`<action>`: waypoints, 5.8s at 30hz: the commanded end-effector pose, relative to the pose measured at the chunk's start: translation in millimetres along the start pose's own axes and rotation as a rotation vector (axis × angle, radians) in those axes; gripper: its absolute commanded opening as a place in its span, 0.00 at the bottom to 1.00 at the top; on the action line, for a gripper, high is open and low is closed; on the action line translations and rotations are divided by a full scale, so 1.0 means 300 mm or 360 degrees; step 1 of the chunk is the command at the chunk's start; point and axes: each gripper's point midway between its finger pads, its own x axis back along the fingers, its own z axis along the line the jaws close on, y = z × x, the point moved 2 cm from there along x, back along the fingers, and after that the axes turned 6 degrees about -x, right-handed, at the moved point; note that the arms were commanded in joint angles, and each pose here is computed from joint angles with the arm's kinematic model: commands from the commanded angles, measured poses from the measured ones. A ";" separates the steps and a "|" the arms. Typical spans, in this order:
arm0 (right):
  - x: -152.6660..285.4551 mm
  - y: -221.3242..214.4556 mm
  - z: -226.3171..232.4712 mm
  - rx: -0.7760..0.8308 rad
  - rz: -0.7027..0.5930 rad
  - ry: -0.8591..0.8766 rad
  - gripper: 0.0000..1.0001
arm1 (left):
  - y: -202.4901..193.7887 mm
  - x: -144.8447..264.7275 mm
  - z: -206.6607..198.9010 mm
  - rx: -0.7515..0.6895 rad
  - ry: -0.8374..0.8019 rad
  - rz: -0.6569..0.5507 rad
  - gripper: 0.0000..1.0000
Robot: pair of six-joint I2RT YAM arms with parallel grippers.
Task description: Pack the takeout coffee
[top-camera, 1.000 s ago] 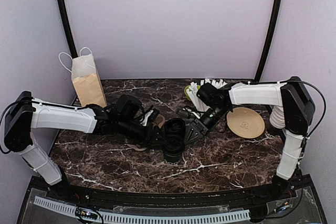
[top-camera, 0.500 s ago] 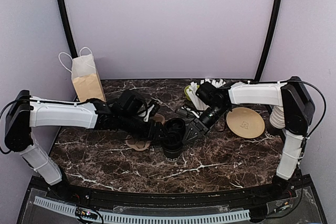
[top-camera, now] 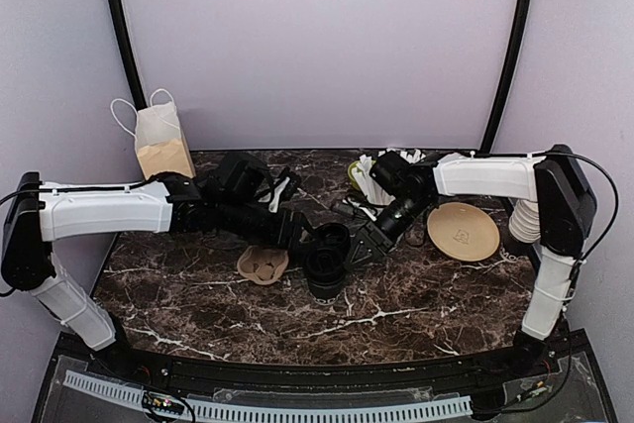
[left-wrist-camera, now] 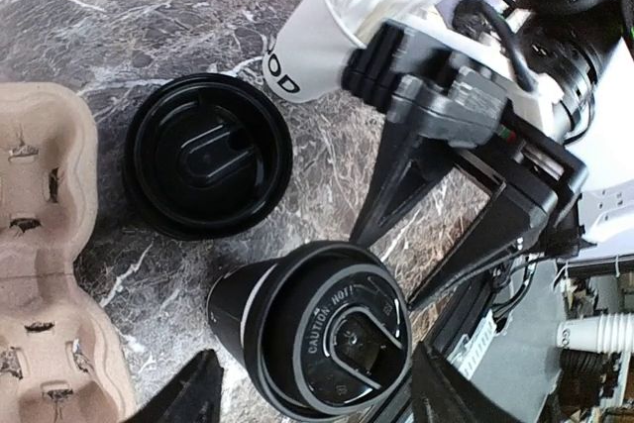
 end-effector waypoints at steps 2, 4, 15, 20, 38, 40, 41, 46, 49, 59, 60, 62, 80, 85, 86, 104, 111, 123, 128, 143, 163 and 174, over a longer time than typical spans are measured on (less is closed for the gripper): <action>0.046 0.030 0.035 0.0114 -0.0078 -0.0093 0.46 | 0.037 0.038 0.074 0.0175 0.0055 -0.0075 0.57; 0.047 0.028 0.022 0.0110 -0.0077 -0.0129 0.45 | 0.036 0.038 0.093 0.0227 0.0032 -0.0097 0.51; 0.028 0.036 -0.001 0.0092 -0.0050 -0.0134 0.48 | -0.009 -0.028 0.091 0.0259 -0.0175 0.0019 0.48; 0.016 0.034 -0.011 0.0080 -0.0035 -0.0122 0.48 | -0.037 -0.056 0.102 0.0280 -0.0187 0.0081 0.49; -0.017 0.037 -0.061 0.0026 -0.0015 -0.0165 0.47 | -0.179 -0.111 0.191 0.0393 -0.0067 0.0267 0.41; -0.023 0.038 -0.086 0.0002 -0.0010 -0.0214 0.46 | -0.199 -0.114 0.209 0.0399 -0.0024 0.0296 0.40; -0.028 0.037 -0.098 -0.0013 -0.0005 -0.0231 0.45 | -0.210 -0.117 0.217 0.0401 -0.0005 0.0314 0.40; -0.071 0.016 -0.145 -0.0078 0.0053 -0.0285 0.44 | -0.330 -0.131 0.310 0.0424 0.0215 0.0494 0.37; -0.086 0.007 -0.161 -0.0085 0.0078 -0.0335 0.44 | -0.392 -0.132 0.351 0.0411 0.0330 0.0567 0.36; -0.084 -0.005 -0.202 -0.0085 0.0105 -0.0487 0.43 | -0.381 -0.127 0.314 0.0351 0.0311 0.0548 0.33; -0.079 -0.001 -0.194 -0.0070 0.0096 -0.0482 0.42 | -0.349 -0.118 0.297 0.0326 0.0294 0.0506 0.33; -0.072 0.006 -0.179 -0.0037 0.0085 -0.0469 0.41 | -0.301 -0.099 0.274 0.0281 0.0272 0.0433 0.35; -0.027 -0.006 0.014 0.0121 0.0050 -0.0099 0.50 | 0.032 -0.020 0.070 0.0055 -0.0037 -0.0070 0.51; -0.005 -0.004 0.030 0.0154 0.0028 -0.0128 0.52 | 0.053 0.027 0.048 0.0056 -0.0046 -0.0121 0.56; -0.003 -0.008 0.029 0.0158 0.0028 -0.0136 0.52 | 0.041 0.031 0.053 0.0063 -0.0032 -0.0107 0.56; 0.022 0.059 -0.041 0.0233 -0.0029 -0.0398 0.41 | -0.198 0.106 0.091 0.0486 -0.0073 0.0085 0.52; 0.022 0.070 -0.056 0.0227 -0.0030 -0.0438 0.41 | -0.194 0.063 0.064 0.0489 -0.0205 0.0102 0.49; 0.025 0.066 -0.033 0.0241 -0.0029 -0.0390 0.41 | -0.181 -0.016 0.077 0.0458 -0.0197 0.0166 0.47; 0.040 0.057 -0.016 0.0260 -0.0039 -0.0391 0.41 | -0.176 -0.027 0.079 0.0451 -0.0203 0.0173 0.47; 0.044 0.027 0.014 0.0274 -0.0017 -0.0327 0.44 | -0.145 0.041 0.133 0.0475 0.0080 0.0125 0.55; 0.014 0.022 0.022 0.0231 0.0003 -0.0219 0.49 | -0.064 -0.051 0.095 0.0409 -0.0073 0.0091 0.53; -0.037 0.012 -0.070 0.0111 0.0051 -0.0308 0.47 | -0.170 -0.093 0.163 0.0462 0.0010 0.0246 0.48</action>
